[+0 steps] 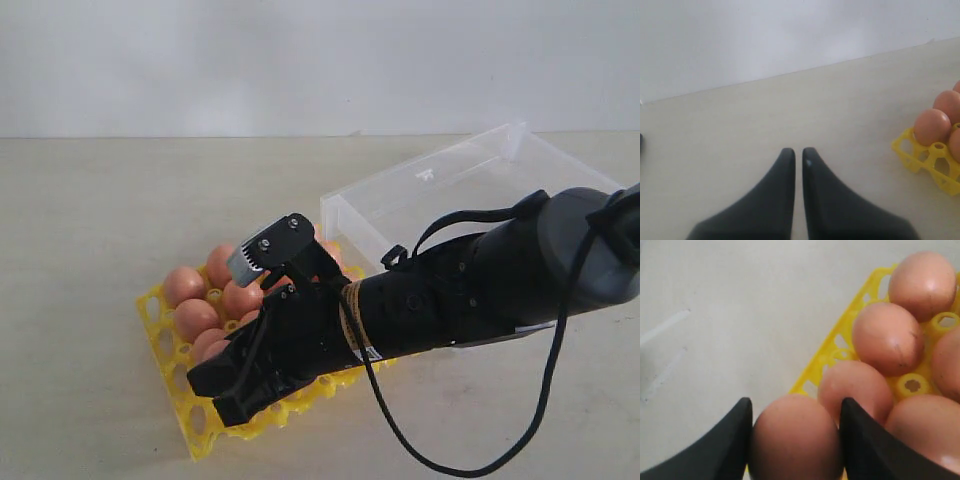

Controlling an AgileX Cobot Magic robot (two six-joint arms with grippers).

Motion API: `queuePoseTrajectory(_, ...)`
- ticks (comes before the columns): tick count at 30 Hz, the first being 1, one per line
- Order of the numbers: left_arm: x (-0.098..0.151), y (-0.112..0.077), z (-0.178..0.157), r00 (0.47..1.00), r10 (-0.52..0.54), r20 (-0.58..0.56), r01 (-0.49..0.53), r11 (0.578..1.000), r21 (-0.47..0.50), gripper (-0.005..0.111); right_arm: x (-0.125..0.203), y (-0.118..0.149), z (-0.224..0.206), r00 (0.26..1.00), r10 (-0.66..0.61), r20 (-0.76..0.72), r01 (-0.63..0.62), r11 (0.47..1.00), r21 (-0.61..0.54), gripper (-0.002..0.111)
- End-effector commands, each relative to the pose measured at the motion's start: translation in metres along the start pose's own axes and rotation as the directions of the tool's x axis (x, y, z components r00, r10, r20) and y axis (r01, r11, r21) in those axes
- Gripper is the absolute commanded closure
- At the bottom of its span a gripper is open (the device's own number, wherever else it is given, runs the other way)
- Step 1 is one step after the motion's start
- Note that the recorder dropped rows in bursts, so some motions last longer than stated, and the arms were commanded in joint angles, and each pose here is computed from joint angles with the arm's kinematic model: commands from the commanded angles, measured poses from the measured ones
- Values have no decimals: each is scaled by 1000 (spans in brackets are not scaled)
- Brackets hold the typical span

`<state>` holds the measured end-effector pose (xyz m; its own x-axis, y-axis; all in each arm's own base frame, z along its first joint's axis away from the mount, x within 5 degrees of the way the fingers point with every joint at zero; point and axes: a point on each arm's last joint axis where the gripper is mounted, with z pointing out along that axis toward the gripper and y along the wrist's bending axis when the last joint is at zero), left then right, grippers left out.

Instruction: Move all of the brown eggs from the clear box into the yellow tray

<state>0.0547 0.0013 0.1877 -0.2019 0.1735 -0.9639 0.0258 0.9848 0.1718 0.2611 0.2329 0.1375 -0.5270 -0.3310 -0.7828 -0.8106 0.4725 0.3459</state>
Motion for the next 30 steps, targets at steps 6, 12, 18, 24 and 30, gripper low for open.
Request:
queuePoseTrajectory(6,1,-1,0,1000,-3,2,3,1000,8,103,0,-2,1,998,-61,-8,61,998,24,109)
queuePoseTrajectory(12,1,-1,0,1000,-3,2,3,1000,8,103,7,-5,6,998,-47,-33,48,998,36,109)
queuePoseTrajectory(18,1,-1,0,1000,-3,2,3,1000,8,103,7,-5,6,998,-47,-33,48,998,36,109)
queuePoseTrajectory(24,1,-1,0,1000,-3,2,3,1000,8,103,5,-1,6,999,-43,-7,43,999,-4,102)
queuePoseTrajectory(30,1,-1,0,1000,-3,2,3,1000,8,103,4,0,6,999,-43,6,43,999,-22,77)
